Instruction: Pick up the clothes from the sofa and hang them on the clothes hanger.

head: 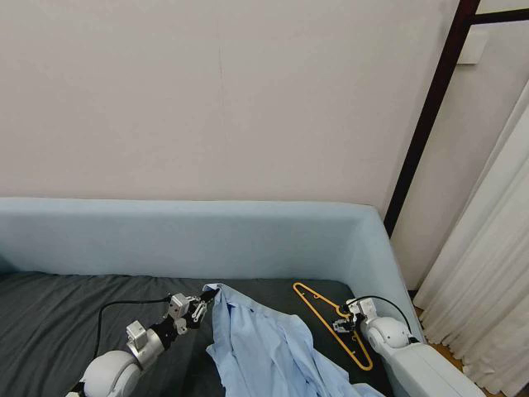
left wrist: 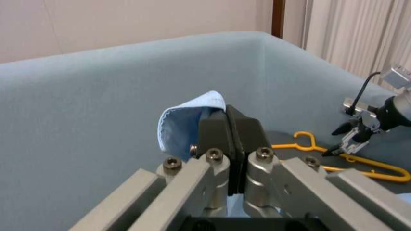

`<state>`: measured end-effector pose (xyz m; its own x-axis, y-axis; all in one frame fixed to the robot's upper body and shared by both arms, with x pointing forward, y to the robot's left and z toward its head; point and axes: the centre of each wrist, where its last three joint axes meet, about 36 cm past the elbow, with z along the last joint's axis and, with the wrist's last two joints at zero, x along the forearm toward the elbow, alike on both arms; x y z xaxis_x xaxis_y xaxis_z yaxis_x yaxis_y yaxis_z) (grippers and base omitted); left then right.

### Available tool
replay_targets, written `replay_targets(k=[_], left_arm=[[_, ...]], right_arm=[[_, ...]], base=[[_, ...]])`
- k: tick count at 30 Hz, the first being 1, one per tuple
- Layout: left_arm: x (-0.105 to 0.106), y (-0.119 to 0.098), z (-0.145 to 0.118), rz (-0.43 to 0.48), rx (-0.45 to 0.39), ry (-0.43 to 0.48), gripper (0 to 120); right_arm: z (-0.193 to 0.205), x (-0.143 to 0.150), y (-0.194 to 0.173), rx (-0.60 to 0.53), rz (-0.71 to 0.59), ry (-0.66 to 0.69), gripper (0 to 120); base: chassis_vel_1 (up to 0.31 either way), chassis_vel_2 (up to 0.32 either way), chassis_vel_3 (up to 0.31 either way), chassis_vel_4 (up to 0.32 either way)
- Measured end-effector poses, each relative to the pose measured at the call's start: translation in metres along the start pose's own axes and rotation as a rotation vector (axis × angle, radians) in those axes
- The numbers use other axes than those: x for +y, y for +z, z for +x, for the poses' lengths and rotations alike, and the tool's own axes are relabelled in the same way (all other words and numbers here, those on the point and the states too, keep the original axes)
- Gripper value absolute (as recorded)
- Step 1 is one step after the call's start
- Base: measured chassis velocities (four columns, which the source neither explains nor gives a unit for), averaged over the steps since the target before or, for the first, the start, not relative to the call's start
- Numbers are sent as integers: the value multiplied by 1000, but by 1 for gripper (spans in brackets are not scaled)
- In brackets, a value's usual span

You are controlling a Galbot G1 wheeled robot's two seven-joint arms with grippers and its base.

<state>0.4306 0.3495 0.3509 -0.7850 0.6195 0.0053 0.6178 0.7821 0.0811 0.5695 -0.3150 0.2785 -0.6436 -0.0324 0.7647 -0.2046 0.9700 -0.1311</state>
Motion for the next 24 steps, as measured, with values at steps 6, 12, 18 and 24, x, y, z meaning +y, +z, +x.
replay_targets(k=[6, 12, 18, 24], left_arm=[[2, -2, -2, 0, -9, -2, 0], [1, -2, -5, 2, -13, 1, 0], [3, -2, -5, 3, -15, -1, 0], [5, -2, -6, 3, -17, -5, 0]], right_arm=[[-1, -8, 2, 44, -62, -7, 100], [-8, -17, 8, 70, -124, -26, 89], [-13, -26, 15, 81, -121, -24, 63], [-13, -26, 16, 70, -96, -26, 41]], base=[[0, 0, 0, 0], [0, 0, 0, 0], [0, 0, 0, 0], [0, 0, 0, 0]])
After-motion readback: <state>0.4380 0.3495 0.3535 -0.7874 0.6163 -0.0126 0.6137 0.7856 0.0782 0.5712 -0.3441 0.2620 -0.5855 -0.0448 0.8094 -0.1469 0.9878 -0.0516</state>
